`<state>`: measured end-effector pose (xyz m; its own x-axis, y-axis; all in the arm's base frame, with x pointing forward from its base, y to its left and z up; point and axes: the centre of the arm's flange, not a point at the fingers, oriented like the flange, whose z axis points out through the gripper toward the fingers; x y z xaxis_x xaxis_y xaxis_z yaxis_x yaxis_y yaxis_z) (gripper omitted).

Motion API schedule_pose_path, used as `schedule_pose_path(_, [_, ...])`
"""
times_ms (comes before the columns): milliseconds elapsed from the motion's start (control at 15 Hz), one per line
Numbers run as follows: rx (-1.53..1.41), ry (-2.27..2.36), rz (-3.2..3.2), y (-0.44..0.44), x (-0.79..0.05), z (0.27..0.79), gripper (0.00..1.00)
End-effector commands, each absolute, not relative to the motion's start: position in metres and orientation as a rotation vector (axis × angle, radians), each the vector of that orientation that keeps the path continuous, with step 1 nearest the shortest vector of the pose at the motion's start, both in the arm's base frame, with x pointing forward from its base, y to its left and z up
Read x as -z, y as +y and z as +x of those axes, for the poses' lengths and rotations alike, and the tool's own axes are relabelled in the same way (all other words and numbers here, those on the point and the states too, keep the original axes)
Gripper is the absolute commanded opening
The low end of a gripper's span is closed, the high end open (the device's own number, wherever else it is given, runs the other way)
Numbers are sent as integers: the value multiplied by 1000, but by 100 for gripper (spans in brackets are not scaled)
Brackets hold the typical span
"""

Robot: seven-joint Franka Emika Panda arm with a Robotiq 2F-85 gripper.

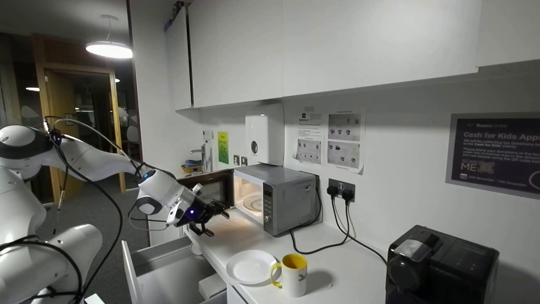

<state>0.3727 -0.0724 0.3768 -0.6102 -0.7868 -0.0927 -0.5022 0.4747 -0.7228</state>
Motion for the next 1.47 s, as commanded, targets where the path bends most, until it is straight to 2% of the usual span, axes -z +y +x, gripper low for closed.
schedule_pose_path(0, [936, 2321, -1205, -64, -429, 362, 100])
schedule_pose_path(533, [1022, 2241, -1538, -57, -477, 364, 100])
schedule_pose_path(1400, [1103, 2046, -1860, -74, -509, 344, 100])
